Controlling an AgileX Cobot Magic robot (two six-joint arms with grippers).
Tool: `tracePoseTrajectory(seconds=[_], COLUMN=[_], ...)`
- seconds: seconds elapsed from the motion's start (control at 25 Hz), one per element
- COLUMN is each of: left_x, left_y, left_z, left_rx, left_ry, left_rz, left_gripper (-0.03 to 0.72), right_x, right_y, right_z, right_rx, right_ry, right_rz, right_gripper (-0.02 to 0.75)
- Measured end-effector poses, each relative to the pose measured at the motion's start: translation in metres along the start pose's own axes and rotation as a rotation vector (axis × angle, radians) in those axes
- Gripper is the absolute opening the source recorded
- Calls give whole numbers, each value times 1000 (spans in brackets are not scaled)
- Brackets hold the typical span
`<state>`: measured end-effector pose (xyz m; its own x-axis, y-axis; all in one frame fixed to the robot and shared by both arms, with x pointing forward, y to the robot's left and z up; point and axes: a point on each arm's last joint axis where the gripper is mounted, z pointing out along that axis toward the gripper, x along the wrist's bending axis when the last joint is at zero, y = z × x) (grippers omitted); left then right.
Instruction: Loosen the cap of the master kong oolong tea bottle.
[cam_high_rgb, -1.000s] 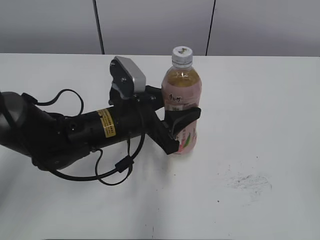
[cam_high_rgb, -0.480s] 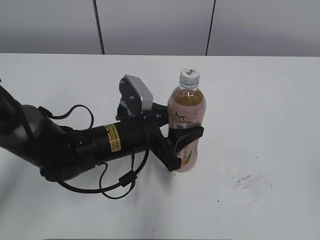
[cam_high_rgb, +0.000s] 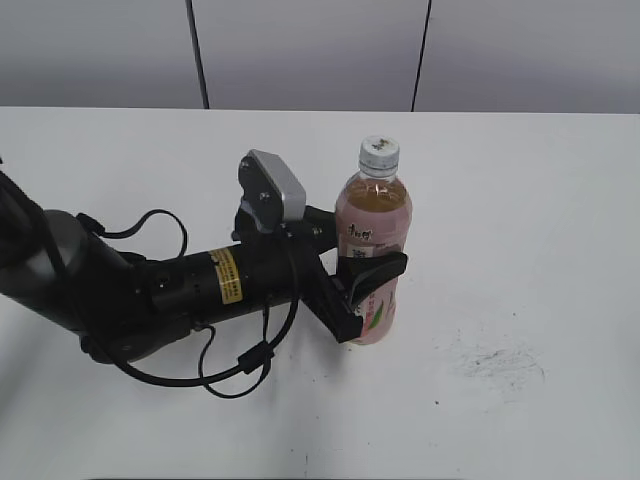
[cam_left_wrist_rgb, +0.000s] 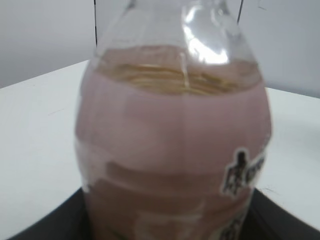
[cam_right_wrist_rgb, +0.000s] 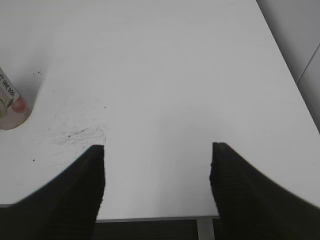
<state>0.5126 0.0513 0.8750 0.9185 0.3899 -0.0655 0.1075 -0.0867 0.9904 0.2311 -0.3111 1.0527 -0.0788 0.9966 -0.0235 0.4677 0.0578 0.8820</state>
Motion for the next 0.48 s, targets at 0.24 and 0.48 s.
tracePoseTrajectory(seconds=[0.24,0.48], left_x=[0,0], left_y=[0,0], left_z=[0,0], left_rx=[0,0], left_ry=[0,0], left_rz=[0,0], left_gripper=[389,389], right_x=[0,12], right_y=[0,46], right_z=[0,17], right_rx=[-1,-19], right_ry=[3,86], right_rz=[-5,-125], right_gripper=[501,501])
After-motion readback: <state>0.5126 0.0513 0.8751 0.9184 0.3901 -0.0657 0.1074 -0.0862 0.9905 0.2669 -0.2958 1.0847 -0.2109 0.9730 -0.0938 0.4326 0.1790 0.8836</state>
